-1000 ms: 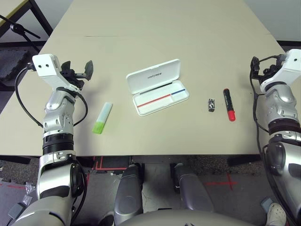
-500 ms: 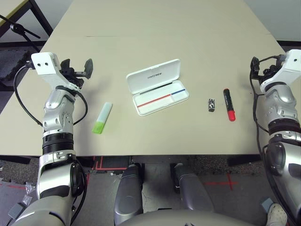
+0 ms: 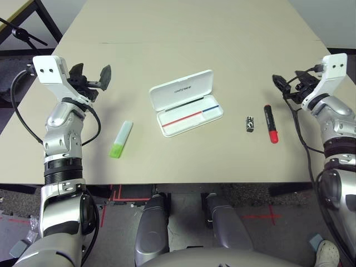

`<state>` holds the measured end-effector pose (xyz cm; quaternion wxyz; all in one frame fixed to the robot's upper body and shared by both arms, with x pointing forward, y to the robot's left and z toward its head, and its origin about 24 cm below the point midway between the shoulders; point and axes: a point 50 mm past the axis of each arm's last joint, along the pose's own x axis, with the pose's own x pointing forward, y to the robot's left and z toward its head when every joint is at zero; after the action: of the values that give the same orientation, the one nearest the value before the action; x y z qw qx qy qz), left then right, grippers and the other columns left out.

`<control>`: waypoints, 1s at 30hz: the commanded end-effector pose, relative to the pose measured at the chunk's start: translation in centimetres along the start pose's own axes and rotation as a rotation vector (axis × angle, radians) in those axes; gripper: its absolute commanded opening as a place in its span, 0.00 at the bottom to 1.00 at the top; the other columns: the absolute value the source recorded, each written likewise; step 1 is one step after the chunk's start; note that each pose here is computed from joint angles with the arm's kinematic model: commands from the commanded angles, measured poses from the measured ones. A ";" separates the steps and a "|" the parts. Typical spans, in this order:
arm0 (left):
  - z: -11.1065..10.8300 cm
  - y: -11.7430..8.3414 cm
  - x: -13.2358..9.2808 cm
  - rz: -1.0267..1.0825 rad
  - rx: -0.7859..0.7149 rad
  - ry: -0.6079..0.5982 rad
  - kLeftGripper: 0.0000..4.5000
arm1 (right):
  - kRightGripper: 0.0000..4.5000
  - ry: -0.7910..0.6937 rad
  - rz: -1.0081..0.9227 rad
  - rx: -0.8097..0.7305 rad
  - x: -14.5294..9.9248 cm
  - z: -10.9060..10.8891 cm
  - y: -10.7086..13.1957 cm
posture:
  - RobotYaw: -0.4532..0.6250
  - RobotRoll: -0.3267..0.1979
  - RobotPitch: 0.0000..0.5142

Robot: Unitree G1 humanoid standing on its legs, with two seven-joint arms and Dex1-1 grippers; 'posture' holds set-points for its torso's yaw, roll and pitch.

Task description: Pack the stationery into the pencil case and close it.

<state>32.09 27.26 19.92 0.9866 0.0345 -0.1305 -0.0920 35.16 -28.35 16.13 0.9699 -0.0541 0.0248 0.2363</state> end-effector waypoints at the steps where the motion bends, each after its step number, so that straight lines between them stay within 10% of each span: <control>1: 1.5 -1.7 -0.4 -0.135 0.018 -0.003 0.99 | 1.00 0.066 0.140 -0.020 -0.5 0.3 1.1 | 0.38 0.62 0.41; 14: 3.9 -9.9 -1.2 -0.592 0.015 -0.001 0.99 | 1.00 0.284 0.507 -0.070 -2.2 0.4 4.9 | 0.38 0.62 0.40; 30: -0.6 -16.3 -3.2 -0.913 0.211 0.303 0.99 | 1.00 0.332 0.561 -0.096 -2.3 0.4 6.2 | 0.37 0.62 0.39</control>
<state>26.84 12.30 17.81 0.8558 0.1816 0.0140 -0.4842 30.57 -23.98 16.22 0.8515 -0.1249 0.1757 0.4780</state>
